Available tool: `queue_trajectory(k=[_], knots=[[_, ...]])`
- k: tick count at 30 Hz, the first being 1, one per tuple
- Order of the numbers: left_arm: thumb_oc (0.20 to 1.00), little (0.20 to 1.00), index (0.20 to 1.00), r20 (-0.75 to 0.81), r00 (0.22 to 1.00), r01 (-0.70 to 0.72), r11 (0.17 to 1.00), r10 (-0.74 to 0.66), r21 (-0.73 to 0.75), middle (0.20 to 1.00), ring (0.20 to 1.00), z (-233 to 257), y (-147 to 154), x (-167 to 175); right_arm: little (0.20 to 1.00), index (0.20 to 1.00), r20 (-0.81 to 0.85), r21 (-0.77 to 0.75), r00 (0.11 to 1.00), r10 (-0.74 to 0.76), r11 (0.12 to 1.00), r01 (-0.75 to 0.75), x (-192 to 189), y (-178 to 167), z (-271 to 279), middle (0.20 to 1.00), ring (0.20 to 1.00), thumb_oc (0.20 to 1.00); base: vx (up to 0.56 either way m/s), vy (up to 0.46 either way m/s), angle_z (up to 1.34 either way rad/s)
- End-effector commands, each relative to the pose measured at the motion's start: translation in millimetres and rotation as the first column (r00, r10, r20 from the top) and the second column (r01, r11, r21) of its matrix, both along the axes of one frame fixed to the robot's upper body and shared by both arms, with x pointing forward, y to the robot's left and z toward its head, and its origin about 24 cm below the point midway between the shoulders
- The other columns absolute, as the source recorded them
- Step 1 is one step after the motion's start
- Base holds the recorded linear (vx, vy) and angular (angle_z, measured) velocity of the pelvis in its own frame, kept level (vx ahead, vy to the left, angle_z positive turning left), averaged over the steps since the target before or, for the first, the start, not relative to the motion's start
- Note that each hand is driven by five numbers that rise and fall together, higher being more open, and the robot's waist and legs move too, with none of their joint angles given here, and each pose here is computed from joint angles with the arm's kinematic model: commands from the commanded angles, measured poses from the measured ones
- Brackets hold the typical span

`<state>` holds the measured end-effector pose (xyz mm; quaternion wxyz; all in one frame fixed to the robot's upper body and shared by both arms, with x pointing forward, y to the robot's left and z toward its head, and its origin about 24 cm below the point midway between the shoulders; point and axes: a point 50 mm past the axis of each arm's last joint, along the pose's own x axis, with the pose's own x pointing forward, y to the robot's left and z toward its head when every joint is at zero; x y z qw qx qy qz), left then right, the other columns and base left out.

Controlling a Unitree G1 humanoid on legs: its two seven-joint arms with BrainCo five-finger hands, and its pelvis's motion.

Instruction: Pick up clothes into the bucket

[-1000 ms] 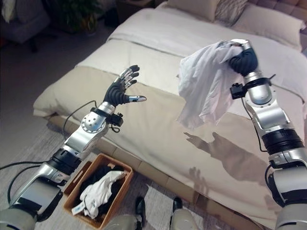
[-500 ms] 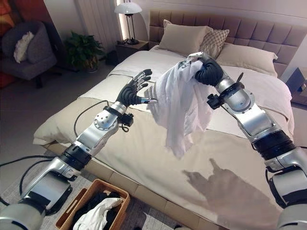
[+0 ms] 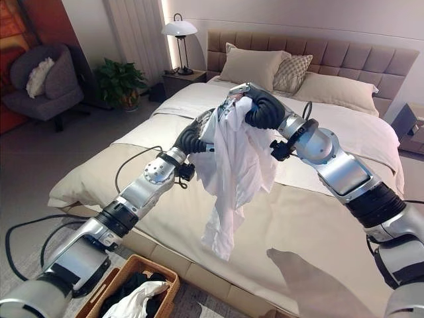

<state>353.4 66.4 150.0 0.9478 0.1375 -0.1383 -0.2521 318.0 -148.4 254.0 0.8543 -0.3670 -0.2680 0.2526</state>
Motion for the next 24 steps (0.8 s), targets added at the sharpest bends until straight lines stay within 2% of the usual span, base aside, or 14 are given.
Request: queue_trajectory(k=[1,4,10,12,15,16,18,24], knots=[[1.0,1.0,1.0,-0.039,0.968,0.246,0.969,-0.247,-0.023,1.0,1.0,24,-34,-5,0.2,0.2,0.13,0.064,0.986,0.102,0.992,-0.111,-16,10,34,0.2,0.2,0.2,0.0,0.0,0.0],[1.0,1.0,1.0,-0.104,0.934,0.346,0.938,-0.342,0.024,1.0,1.0,23,-37,-11,0.2,0.2,0.122,0.065,0.988,0.099,0.992,-0.107,-16,8,33,0.2,0.2,0.2,0.01,0.008,0.02],[1.0,1.0,1.0,-0.194,0.88,0.458,0.883,-0.433,0.103,1.0,1.0,31,-31,-15,0.2,0.2,0.117,0.047,0.989,0.09,0.994,-0.096,-14,7,35,0.2,0.2,0.2,0.0,0.008,0.05],[1.0,1.0,1.0,-0.282,0.809,0.556,0.828,-0.516,0.078,1.0,1.0,33,-32,-24,0.2,0.2,0.113,0.042,0.99,0.082,0.995,-0.088,-11,5,36,0.2,0.2,0.2,-0.01,0.023,0.07],[1.0,1.0,1.0,-0.354,0.746,0.612,0.79,-0.565,0.028,1.0,1.0,30,-29,-31,0.2,0.2,0.107,0.041,0.992,0.064,0.997,-0.069,-6,3,36,0.2,0.2,0.2,-0.01,0.02,0.09],[1.0,1.0,1.0,-0.354,0.746,0.612,0.79,-0.565,0.028,1.0,1.0,30,-29,-31,0.2,0.2,0.107,0.041,0.992,0.064,0.997,-0.069,-6,3,36,0.2,0.2,0.2,-0.01,0.018,0.04],[1.0,1.0,1.0,-0.408,0.69,0.639,0.768,-0.598,-0.047,1.0,1.0,21,-25,-37,0.2,0.2,0.109,0.032,0.993,0.046,0.998,-0.05,-1,2,36,0.2,0.2,0.2,0.0,0.0,0.0],[1.0,1.0,1.0,-0.432,0.637,0.64,0.751,-0.638,-0.164,1.0,1.0,8,-28,-45,0.2,0.2,0.11,0.046,0.994,0.01,0.999,-0.015,7,0,32,0.2,0.2,0.2,-0.02,0.009,0.01]])
